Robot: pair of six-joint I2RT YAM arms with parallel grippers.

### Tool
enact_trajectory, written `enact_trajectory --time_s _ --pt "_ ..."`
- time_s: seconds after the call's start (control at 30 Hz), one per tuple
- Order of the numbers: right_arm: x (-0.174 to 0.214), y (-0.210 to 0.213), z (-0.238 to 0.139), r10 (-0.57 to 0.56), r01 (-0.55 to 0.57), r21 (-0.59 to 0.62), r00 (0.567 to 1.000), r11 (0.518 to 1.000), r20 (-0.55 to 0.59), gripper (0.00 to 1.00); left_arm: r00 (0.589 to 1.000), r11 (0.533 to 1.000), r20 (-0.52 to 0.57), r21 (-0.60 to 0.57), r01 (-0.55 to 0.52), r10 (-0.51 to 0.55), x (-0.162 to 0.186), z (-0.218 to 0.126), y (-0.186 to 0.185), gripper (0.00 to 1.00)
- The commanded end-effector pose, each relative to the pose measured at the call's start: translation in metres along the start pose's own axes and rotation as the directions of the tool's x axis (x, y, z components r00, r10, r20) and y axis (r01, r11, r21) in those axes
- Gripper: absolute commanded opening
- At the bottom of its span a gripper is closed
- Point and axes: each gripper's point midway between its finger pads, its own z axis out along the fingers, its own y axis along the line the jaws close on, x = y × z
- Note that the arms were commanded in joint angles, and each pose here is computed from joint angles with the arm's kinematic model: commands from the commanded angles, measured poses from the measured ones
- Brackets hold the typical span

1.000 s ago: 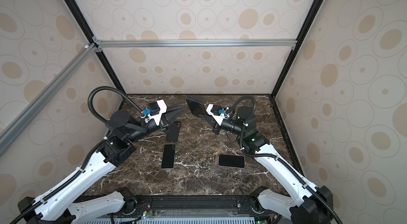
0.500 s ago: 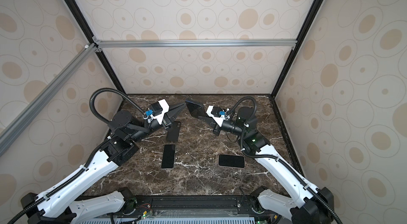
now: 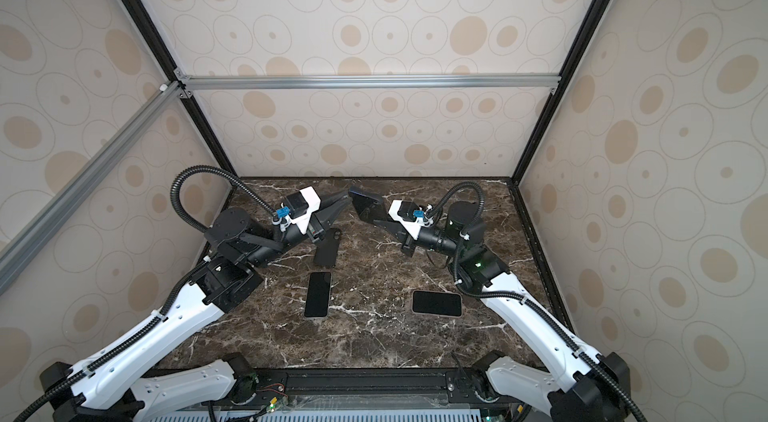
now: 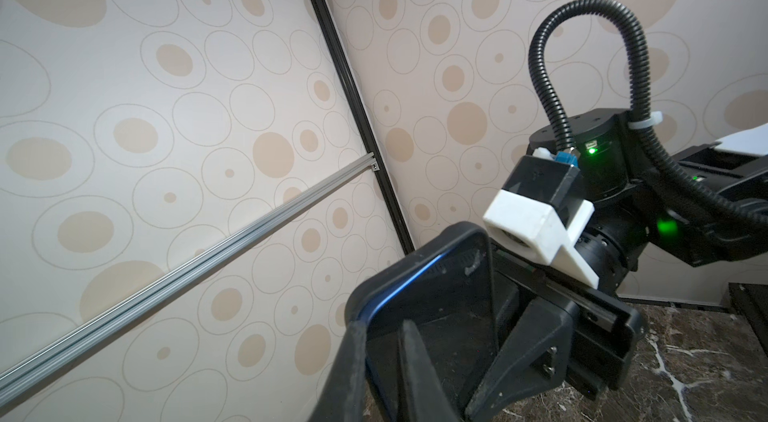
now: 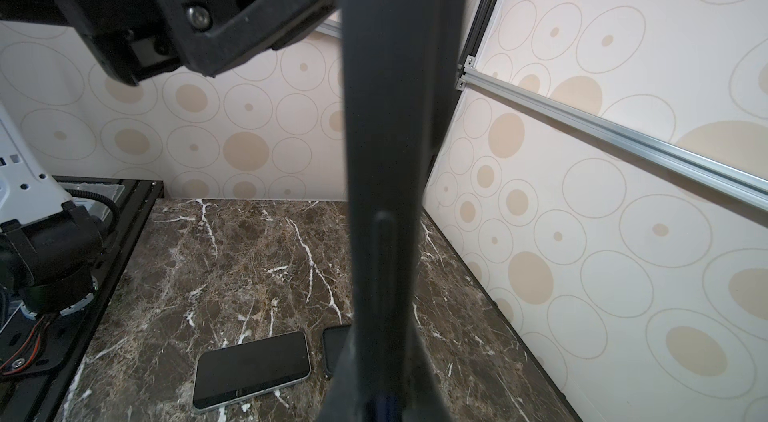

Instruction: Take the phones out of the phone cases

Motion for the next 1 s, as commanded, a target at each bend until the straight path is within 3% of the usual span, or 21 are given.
enact_trajectory --time_s 0.0,0.5,0.97 --pt "-0.027 0.005 -0.003 -0.064 0.066 -0.015 0.995 0.998 0.079 0.0 0.998 0.999 0.039 -0.015 -0.043 0.044 -0.015 -0.001 0.003 0.16" --pt "-0.027 0.016 0.001 -0.073 0.08 -0.078 0.994 0.994 0.079 0.0 0.999 0.999 0.018 -0.013 -0.043 0.043 -0.008 0.002 0.003 0.17" --pt "-0.032 0.045 0.006 -0.183 0.203 -0.198 0.977 0.959 0.113 0.0 0.999 0.999 -0.018 -0.017 -0.049 0.049 0.003 0.008 0.004 0.17"
